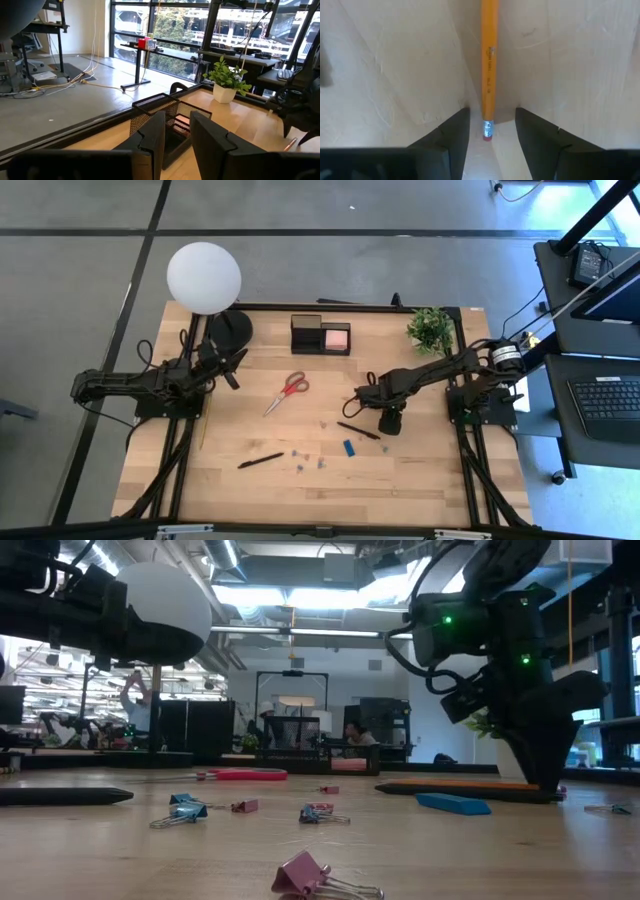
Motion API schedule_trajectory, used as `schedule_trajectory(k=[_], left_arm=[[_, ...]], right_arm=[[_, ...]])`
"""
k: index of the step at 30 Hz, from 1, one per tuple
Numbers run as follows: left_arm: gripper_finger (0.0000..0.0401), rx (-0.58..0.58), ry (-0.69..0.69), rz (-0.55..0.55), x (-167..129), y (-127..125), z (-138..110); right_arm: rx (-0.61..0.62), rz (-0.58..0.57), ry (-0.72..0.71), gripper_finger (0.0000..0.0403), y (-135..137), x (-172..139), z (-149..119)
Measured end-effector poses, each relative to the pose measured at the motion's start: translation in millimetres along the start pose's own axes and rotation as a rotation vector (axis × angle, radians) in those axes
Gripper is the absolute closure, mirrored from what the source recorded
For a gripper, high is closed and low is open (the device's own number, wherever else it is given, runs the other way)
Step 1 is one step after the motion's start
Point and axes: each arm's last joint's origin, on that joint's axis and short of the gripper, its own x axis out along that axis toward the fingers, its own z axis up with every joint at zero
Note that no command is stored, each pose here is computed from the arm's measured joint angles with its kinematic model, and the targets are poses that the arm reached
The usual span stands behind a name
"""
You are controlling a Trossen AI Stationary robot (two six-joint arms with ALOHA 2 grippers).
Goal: Pick and place office supplies into organizer
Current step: Put the orange pencil into the black desk organizer
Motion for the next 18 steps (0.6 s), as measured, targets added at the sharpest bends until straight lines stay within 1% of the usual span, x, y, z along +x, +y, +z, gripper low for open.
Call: schedule_trajectory(k=[8, 18], left_arm=[[0.0315, 0.001, 0.002, 0.000, 0.0, 0.0, -0.2], [0.0315, 0.001, 0.002, 0.000, 0.0, 0.0, -0.2]], right_arm=[[-0.001, -0.006, 0.029, 0.0240, -0.8, 0.3, -2.6], [-0.007, 0.019, 0.060, 0.0240, -0.8, 1.0, -4.7]])
